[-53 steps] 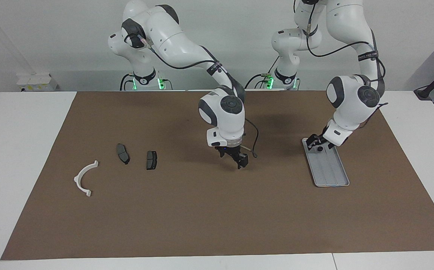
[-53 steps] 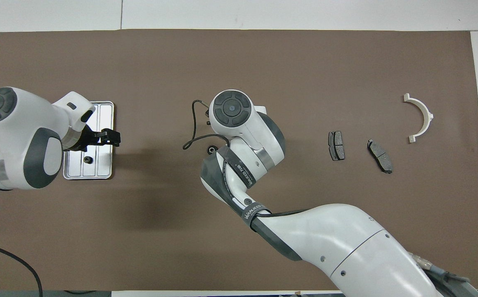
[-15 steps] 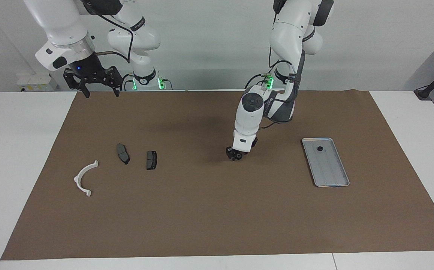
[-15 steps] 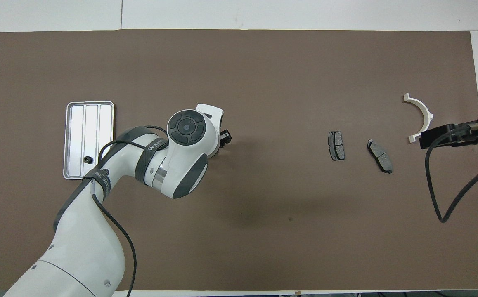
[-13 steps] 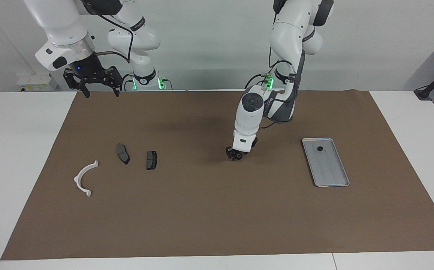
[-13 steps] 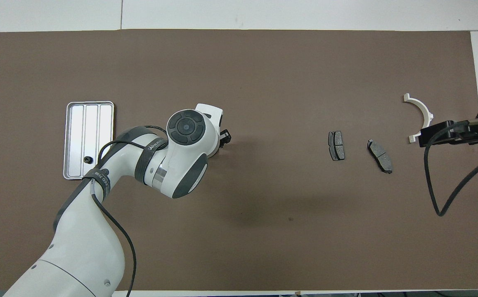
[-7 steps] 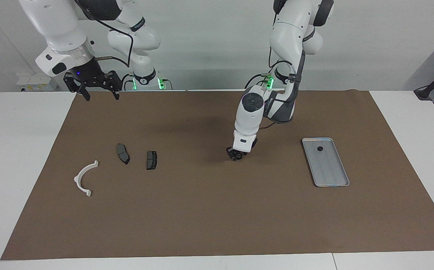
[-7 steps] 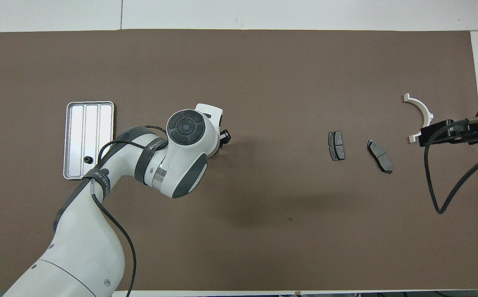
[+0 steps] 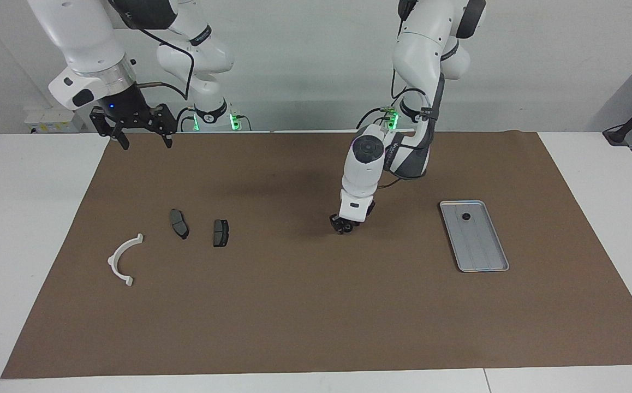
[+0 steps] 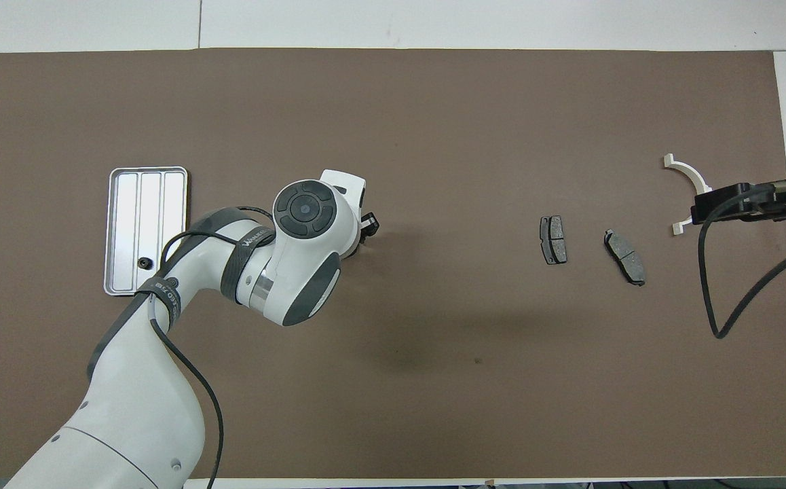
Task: Pick bearing gear from pile to tray
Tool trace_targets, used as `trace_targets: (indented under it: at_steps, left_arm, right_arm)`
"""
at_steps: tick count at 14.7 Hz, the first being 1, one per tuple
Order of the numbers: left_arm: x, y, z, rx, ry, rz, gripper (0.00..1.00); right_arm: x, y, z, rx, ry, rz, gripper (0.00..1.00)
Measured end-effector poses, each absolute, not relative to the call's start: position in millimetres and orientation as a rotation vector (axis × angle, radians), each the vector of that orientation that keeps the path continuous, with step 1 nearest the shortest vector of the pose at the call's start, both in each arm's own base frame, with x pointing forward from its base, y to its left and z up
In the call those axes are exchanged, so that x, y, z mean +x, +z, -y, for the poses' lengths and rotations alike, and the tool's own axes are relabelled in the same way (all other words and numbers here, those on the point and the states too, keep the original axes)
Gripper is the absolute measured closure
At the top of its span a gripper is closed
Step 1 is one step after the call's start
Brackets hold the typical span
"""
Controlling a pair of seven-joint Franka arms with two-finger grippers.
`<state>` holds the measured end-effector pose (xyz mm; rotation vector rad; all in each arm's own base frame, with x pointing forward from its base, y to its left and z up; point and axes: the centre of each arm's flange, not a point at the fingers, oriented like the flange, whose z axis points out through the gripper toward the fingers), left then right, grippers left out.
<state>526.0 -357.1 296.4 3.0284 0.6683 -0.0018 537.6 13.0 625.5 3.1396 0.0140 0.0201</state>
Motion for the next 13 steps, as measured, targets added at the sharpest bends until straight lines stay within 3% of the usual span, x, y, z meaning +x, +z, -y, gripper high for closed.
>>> trace_targets:
  at_steps: [2, 3, 9, 13]
  left_arm:
    - [527, 296, 355, 3.029, -0.002, -0.674, 0.55]
    - [527, 296, 354, 3.03, -0.002, -0.676, 0.66]
    - [532, 300, 339, 3.133, -0.025, -0.663, 0.66]
    - [561, 342, 268, 3.177, -0.04, -0.544, 0.66]
  right_arm:
    - [538, 626, -12, 3.134, 0.02, -0.014, 0.0]
    - [538, 626, -12, 3.132, 0.02, -0.014, 0.0]
    - [538, 625, -11, 3.119, 0.02, -0.014, 0.0]
    - [538, 625, -11, 3.119, 0.019, -0.013, 0.0]
